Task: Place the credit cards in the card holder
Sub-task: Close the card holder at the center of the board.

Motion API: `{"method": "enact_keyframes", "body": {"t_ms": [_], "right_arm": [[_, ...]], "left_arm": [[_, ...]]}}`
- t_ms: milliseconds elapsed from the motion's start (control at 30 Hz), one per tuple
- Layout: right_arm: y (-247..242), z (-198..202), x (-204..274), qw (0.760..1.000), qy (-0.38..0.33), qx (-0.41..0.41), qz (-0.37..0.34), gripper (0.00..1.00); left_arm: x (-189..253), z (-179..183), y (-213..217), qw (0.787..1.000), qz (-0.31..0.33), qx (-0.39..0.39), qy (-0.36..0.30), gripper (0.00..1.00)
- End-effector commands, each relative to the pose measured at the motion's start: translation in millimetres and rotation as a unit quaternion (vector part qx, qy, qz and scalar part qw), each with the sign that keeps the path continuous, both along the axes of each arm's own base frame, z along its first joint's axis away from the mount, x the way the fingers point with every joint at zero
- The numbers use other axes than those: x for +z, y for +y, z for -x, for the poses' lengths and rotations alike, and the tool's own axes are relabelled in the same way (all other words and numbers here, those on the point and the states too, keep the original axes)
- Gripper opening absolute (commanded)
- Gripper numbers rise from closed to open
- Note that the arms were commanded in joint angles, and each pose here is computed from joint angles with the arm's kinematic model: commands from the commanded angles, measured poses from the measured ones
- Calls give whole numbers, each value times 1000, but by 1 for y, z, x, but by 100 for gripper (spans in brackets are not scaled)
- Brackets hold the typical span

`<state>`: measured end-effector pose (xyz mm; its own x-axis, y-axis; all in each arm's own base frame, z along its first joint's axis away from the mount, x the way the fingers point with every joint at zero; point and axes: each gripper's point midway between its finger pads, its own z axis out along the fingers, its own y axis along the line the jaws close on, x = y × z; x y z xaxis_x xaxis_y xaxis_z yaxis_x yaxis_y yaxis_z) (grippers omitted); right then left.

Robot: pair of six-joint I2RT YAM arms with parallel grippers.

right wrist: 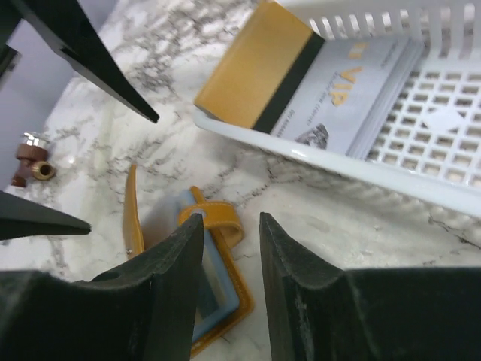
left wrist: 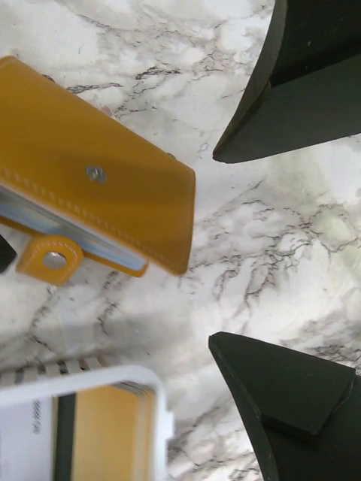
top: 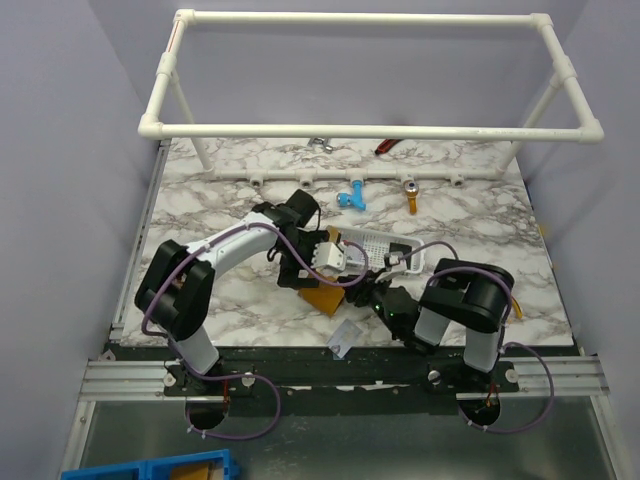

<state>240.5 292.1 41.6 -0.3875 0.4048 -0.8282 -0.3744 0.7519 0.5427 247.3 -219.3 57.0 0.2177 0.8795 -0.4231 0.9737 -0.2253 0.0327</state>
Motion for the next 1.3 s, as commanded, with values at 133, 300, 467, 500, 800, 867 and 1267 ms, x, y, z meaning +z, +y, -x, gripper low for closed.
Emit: {"method": "enact_keyframes", "body": {"t_ms": [133,300,467,500,800,867,1267], "right_arm": [[-1,0,97,991,-116,16,-70,42],[31,12,88,990,-89,107,-5,33],[42,20,53,987,-55,147,43,27],[42,21,45,986,-45,149,52,23],[36,29,-2,981,8,161,105,7],[36,34,-8,979,16,172,110,5],[39,72,-6,957,40,267,108,1]], "left_arm": [[52,4,12,994,63,86,12,98],[54,22,21,993,76,90,8,98],[45,27,22,992,79,94,15,99],[44,26,21,992,79,95,16,98],[43,23,14,992,86,95,24,99],[42,23,10,992,85,92,28,99],[21,16,-20,995,59,68,43,98]]}}
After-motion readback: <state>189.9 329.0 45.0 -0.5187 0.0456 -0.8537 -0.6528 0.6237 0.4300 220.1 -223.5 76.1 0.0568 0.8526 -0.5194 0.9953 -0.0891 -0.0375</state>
